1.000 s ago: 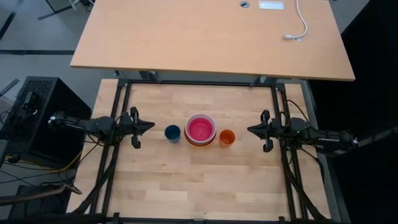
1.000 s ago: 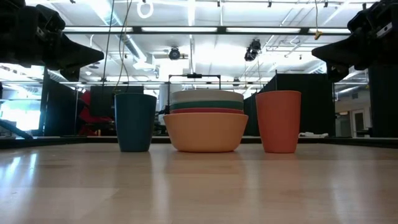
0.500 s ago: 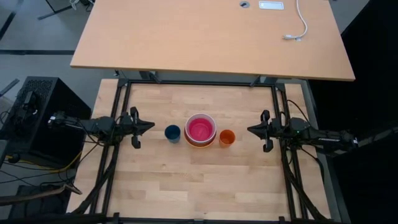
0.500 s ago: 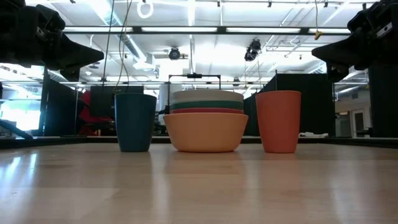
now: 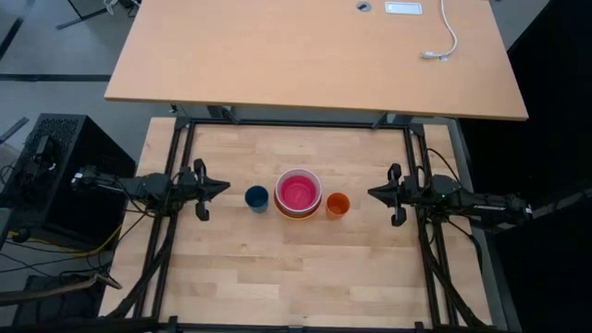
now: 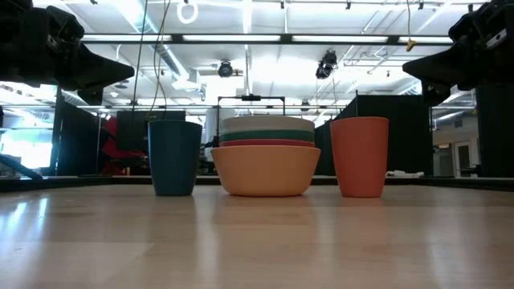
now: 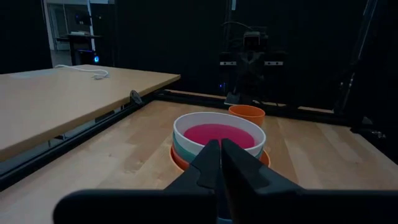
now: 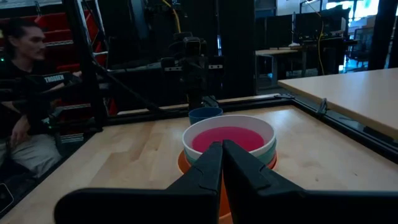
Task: Nest bowls inside each other
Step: Return to Home Position
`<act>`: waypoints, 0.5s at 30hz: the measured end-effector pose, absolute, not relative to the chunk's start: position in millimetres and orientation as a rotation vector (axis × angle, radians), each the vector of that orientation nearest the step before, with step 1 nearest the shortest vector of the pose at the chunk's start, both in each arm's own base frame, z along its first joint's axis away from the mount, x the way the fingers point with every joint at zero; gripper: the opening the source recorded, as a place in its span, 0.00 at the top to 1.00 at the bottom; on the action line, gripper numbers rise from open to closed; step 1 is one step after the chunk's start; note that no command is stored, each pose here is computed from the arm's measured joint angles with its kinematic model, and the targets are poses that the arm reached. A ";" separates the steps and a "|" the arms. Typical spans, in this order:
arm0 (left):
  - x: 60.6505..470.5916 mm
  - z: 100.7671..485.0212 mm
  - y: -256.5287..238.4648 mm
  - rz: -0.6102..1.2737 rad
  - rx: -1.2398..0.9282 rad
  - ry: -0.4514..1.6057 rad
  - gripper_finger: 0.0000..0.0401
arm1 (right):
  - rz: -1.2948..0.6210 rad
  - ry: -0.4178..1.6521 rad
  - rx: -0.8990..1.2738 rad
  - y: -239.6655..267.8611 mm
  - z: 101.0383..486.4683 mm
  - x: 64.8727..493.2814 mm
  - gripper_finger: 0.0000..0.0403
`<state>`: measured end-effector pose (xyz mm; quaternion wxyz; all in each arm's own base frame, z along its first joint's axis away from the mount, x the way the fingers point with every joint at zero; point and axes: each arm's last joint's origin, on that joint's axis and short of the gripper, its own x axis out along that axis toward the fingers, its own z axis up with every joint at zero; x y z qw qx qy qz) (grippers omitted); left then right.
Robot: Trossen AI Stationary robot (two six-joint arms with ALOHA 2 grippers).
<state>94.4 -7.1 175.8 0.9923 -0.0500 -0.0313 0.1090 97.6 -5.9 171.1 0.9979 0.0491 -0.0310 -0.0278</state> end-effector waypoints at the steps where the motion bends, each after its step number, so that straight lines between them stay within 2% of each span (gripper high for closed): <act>1: 94.4 175.8 -7.1 0.219 -0.101 -0.063 0.99 | -0.056 -0.062 0.098 -5.9 171.0 97.6 1.00; 15: 94.4 175.7 -7.1 0.219 -0.101 -0.063 0.99 | -0.056 -0.062 0.098 -5.9 171.1 97.6 1.00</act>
